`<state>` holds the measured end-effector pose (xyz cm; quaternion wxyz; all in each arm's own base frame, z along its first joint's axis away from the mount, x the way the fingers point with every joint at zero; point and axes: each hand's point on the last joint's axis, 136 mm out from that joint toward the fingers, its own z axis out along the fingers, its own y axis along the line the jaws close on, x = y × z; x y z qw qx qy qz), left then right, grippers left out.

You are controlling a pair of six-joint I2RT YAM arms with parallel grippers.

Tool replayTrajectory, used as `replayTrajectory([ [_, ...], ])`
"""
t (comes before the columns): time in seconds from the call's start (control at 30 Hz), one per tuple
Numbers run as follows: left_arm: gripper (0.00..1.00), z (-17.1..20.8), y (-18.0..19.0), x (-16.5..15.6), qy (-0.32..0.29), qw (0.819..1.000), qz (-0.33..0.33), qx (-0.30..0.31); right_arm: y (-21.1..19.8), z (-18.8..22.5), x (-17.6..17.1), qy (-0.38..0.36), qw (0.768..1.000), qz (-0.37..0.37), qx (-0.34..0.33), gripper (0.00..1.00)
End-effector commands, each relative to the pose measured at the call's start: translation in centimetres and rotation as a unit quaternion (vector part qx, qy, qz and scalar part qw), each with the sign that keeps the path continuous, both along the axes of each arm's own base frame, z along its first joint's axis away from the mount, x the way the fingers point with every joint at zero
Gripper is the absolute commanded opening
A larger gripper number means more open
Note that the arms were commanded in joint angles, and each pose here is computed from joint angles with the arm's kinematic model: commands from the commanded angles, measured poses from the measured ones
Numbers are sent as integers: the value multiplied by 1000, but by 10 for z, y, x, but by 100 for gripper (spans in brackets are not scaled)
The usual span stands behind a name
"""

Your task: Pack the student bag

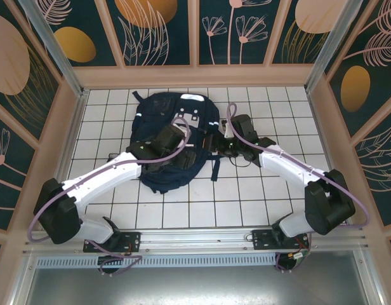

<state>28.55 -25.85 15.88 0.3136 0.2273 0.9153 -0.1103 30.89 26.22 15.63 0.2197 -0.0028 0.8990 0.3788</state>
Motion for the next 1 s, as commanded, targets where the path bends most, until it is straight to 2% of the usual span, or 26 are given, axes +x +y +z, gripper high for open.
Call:
replayTrajectory([
  [0.0, 71, -11, 16, 5, -37, 988, -81, 123, -5, 11, 4, -15, 1000, -6, 19, 57],
  [0.13, 71, -29, 15, 4, -43, 972, -153, 175, -8, 12, 4, -21, 1000, -8, 21, 64],
  [0.23, 71, -36, 21, 12, -52, 963, -159, 212, -11, 14, 5, -28, 999, -12, 21, 70],
  [0.4, 68, -35, 18, 24, -68, 963, -161, 207, -12, 14, 6, -31, 999, -13, 19, 76],
  [0.5, 60, -32, 19, 31, -83, 963, -149, 207, -13, 13, 5, -29, 999, -13, 17, 76],
  [0.57, 49, -26, 21, 35, -95, 964, -139, 207, -12, 12, 4, -28, 999, -8, 19, 76],
  [0.7, 32, -13, 20, 34, -113, 966, -136, 189, -1, 11, 1, -24, 999, 20, 36, 70],
  [0.77, 27, -4, 19, 33, -125, 967, -134, 177, 9, 12, -1, -25, 998, 42, 44, 62],
  [0.97, 22, 12, 20, 33, -147, 969, -123, 155, 47, 18, -4, -26, 992, 102, 71, 41],
])
